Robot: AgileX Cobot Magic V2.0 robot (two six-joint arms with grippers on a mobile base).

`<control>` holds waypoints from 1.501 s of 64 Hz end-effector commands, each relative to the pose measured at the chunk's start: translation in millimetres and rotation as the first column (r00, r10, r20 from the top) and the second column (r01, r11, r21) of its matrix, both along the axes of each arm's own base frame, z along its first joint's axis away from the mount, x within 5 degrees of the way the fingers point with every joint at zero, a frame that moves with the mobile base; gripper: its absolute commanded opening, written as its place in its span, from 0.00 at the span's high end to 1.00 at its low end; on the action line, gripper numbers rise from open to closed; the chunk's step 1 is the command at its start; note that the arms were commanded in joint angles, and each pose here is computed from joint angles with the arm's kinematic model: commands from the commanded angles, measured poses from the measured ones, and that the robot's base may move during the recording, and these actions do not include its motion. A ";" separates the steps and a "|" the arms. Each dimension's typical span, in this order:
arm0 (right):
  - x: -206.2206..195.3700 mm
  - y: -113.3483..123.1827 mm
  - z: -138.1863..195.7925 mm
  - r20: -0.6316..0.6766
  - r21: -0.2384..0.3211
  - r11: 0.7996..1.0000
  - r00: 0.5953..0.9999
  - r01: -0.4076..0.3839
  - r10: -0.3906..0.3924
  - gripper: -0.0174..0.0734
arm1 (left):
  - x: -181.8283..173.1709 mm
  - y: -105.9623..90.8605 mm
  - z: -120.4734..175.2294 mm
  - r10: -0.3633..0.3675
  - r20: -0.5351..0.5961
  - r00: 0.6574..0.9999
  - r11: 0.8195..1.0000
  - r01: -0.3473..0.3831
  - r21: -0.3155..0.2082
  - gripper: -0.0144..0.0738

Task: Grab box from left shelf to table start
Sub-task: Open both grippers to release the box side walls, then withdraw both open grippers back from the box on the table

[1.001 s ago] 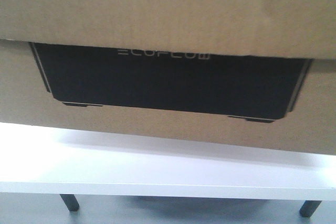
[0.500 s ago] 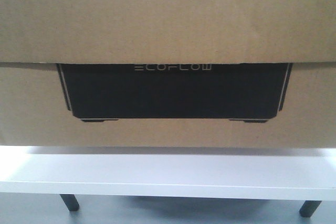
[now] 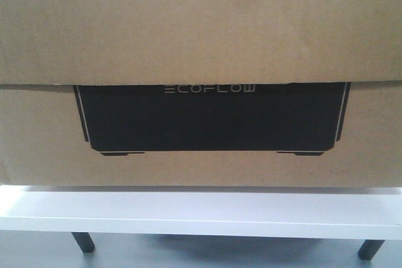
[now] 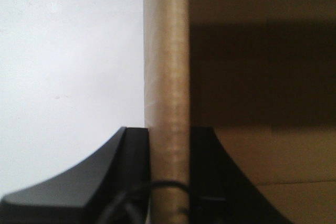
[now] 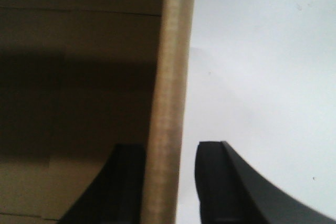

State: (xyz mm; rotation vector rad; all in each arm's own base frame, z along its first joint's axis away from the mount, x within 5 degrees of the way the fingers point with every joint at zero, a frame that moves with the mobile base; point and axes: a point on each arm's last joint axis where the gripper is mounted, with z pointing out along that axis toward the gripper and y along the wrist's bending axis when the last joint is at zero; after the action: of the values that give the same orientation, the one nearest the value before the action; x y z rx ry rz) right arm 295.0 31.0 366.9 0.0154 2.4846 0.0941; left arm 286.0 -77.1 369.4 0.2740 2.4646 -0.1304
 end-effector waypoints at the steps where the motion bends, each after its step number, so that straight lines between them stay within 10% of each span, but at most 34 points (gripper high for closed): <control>1: 0.5 10.4 26.4 0.142 0.144 0.990 0.990 0.003 -0.024 0.77 | -8.9 -20.7 37.9 -0.025 0.159 0.987 0.968 0.064 -0.243 0.85; 11: 1.7 10.4 27.7 0.162 0.147 0.989 0.986 0.002 -0.026 0.61 | -6.8 -20.4 35.8 -0.025 0.157 0.987 0.971 0.062 -0.230 0.80; 21: 3.1 10.1 31.2 0.188 0.147 0.989 0.982 0.003 -0.030 0.36 | -5.4 -18.1 36.8 -0.026 0.173 0.985 0.979 0.060 -0.195 0.51; 34: 1.0 9.1 52.4 0.260 0.147 0.989 0.965 -0.005 -0.034 0.33 | -4.1 -14.1 57.2 -0.022 0.258 0.966 0.986 0.064 -0.152 0.26; 75: -11.6 5.1 68.9 0.309 0.114 0.993 0.950 -0.005 -0.031 0.33 | -7.7 -11.2 67.2 -0.028 0.259 0.965 0.991 0.061 -0.122 0.27; 82: -25.0 3.6 81.3 0.355 0.119 0.993 0.934 -0.010 -0.033 0.38 | -17.1 -6.3 76.6 -0.024 0.296 0.955 0.993 0.057 -0.103 0.42; 91: -46.0 0.4 98.5 0.419 0.114 0.993 0.907 -0.016 -0.033 0.68 | -37.1 2.2 95.7 -0.017 0.378 0.926 0.994 0.055 -0.090 0.86; 96: -48.7 -0.5 101.7 0.438 0.109 0.994 0.898 -0.015 -0.034 0.78 | -38.1 3.9 99.1 -0.015 0.406 0.914 0.996 0.051 -0.079 0.83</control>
State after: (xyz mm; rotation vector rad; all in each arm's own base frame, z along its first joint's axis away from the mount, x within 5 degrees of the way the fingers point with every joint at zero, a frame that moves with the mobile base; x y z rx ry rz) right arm 256.7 32.9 441.5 0.0628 2.1799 0.2150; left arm 258.3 -76.3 441.7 0.2782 2.1917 -0.1793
